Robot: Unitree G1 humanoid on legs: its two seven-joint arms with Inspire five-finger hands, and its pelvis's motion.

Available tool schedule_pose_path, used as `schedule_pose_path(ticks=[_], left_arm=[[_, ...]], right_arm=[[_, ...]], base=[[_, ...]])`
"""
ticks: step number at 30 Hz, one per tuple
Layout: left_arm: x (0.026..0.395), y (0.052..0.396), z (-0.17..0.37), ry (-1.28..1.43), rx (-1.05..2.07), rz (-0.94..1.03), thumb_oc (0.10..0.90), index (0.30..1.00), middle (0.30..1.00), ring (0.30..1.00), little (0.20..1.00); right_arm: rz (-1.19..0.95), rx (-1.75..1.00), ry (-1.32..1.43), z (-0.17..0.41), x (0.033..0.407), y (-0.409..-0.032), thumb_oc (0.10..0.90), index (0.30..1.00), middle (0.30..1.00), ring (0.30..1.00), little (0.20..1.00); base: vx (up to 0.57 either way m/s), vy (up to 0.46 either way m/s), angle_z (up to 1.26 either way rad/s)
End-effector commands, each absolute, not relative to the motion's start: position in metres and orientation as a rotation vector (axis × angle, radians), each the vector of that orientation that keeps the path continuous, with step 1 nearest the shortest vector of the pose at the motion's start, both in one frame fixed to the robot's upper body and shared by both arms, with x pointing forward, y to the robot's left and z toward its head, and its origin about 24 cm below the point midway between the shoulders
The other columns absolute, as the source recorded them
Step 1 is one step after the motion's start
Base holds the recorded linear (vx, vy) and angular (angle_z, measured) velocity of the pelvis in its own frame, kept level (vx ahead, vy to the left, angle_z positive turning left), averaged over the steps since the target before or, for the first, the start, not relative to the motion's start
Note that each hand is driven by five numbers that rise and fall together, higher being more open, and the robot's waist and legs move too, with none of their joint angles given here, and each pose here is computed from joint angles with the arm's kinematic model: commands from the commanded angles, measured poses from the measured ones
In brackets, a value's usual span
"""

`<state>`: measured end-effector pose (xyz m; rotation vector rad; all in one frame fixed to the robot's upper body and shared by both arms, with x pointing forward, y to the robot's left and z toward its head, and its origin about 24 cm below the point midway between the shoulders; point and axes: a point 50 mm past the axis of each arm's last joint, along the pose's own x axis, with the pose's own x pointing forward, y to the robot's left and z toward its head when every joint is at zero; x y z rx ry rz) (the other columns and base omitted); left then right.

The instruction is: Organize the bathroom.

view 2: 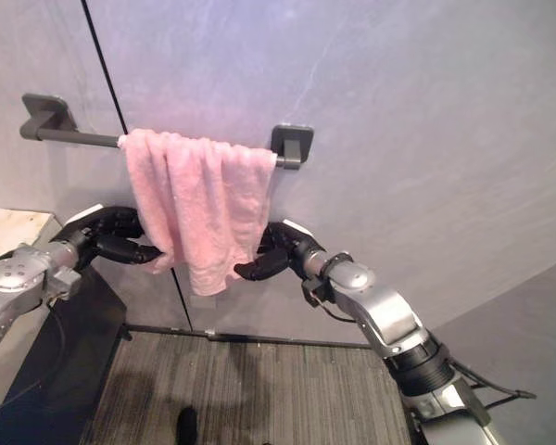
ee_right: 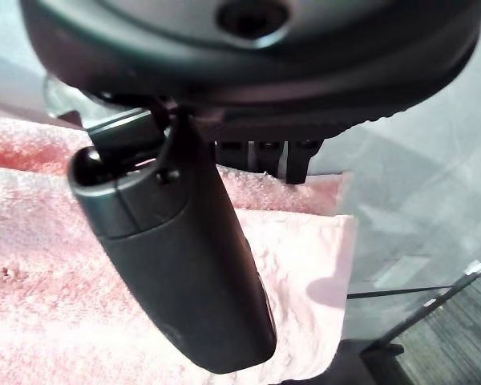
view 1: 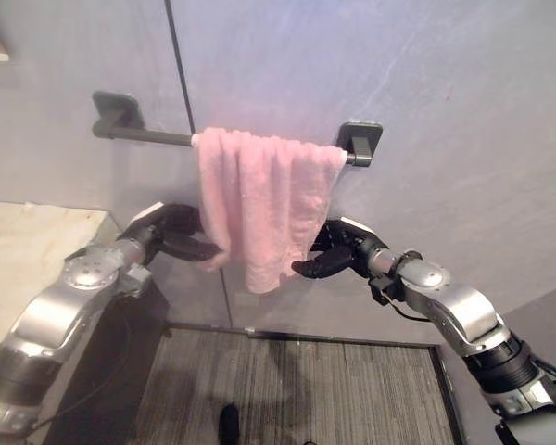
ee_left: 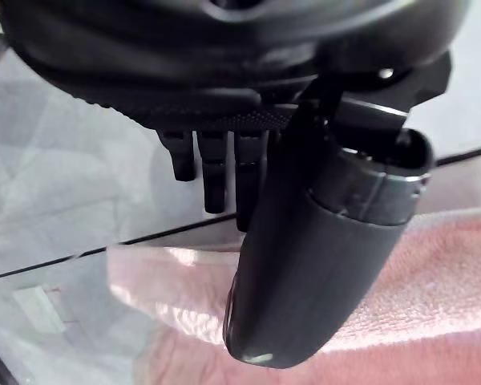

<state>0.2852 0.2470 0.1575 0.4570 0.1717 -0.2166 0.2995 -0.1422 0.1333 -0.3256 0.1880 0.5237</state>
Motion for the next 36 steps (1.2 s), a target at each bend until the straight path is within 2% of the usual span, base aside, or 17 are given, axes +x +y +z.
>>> schedule_pose_path(ticks=[1, 10, 27, 36], left_arm=[[0.291, 0.186, 0.262, -0.357, 0.422, -0.395, 0.8, 0.9, 0.9, 0.9, 0.9], [0.292, 0.182, 0.268, -0.362, 0.431, -0.388, 0.8, 0.9, 0.9, 0.9, 0.9], [0.297, 0.21, 0.265, -0.286, 0.513, -0.244, 0.8, 0.9, 0.9, 0.9, 0.9], [0.3, 0.24, 0.249, -0.174, 0.526, -0.076, 0.8, 0.9, 0.9, 0.9, 0.9]], right_arm=[[0.577, -0.359, -0.127, 0.203, 0.303, -0.113, 0.8, 0.9, 0.9, 0.9, 0.9], [0.565, -0.355, -0.109, 0.2, 0.305, -0.111, 0.8, 0.9, 0.9, 0.9, 0.9], [0.43, -0.411, -0.089, 0.196, 0.312, -0.136, 0.8, 0.9, 0.9, 0.9, 0.9], [0.396, -0.404, -0.116, 0.2, 0.314, -0.142, 0.8, 0.9, 0.9, 0.9, 0.9]], base=[[0.01, -0.006, -0.04], [0.0, 0.0, 0.0], [0.0, 0.003, 0.0], [0.0, 0.002, -0.01]])
